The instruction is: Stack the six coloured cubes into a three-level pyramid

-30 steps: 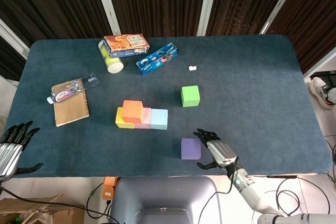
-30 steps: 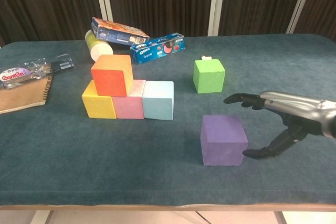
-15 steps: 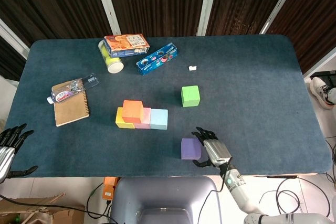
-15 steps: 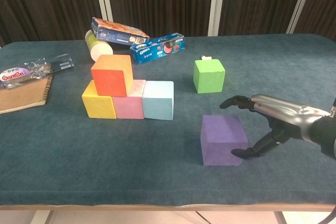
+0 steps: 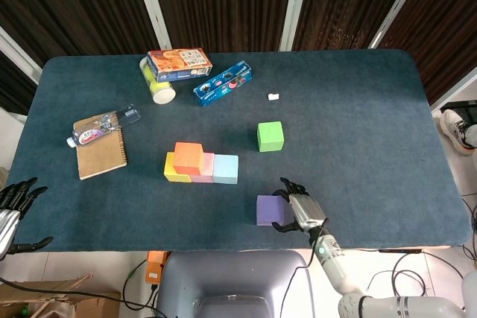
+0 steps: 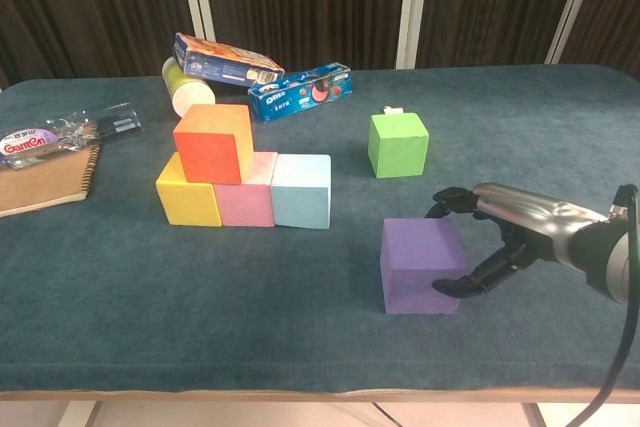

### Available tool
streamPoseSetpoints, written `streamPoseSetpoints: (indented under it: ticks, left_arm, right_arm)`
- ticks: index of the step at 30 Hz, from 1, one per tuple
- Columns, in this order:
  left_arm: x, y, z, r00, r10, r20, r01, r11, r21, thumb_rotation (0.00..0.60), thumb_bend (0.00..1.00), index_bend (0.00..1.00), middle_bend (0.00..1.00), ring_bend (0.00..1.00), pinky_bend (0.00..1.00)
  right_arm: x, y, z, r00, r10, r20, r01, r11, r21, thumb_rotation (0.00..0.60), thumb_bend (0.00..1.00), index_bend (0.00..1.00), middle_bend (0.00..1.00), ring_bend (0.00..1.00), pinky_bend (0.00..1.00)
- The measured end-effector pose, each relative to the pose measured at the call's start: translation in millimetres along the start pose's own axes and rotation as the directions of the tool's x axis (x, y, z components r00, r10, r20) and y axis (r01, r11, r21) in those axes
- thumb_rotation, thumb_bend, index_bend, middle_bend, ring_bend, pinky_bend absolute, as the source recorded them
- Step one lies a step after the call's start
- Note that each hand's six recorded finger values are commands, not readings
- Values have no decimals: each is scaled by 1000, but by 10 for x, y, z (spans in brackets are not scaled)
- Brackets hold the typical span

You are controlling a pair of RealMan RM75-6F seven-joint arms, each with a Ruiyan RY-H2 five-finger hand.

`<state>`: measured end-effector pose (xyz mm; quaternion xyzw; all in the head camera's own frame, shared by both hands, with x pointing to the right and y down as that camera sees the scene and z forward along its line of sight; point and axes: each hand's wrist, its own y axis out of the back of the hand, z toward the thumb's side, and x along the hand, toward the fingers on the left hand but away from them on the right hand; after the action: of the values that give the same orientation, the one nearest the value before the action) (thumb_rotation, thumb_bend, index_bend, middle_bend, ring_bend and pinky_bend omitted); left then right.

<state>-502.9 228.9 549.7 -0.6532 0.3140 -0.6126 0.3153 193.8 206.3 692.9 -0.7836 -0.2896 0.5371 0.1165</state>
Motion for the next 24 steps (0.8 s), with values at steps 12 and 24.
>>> streamPoseSetpoints:
  ticks: [12, 24]
  left_arm:
    - [-15, -37, -89, 999, -23, -33, 23, 1000, 11, 507, 2, 162, 9, 0, 84]
    - [10, -129, -303, 993, -56, -101, 55, 998, -13, 506, 5, 162, 9, 0, 84]
  right_arm:
    - [87, 296, -3, 997, -73, -30, 72, 996, -57, 566, 245, 502, 14, 0, 0]
    - [10, 1035, 265, 980, -187, -74, 182, 981, -66, 566, 271, 482, 15, 0, 0]
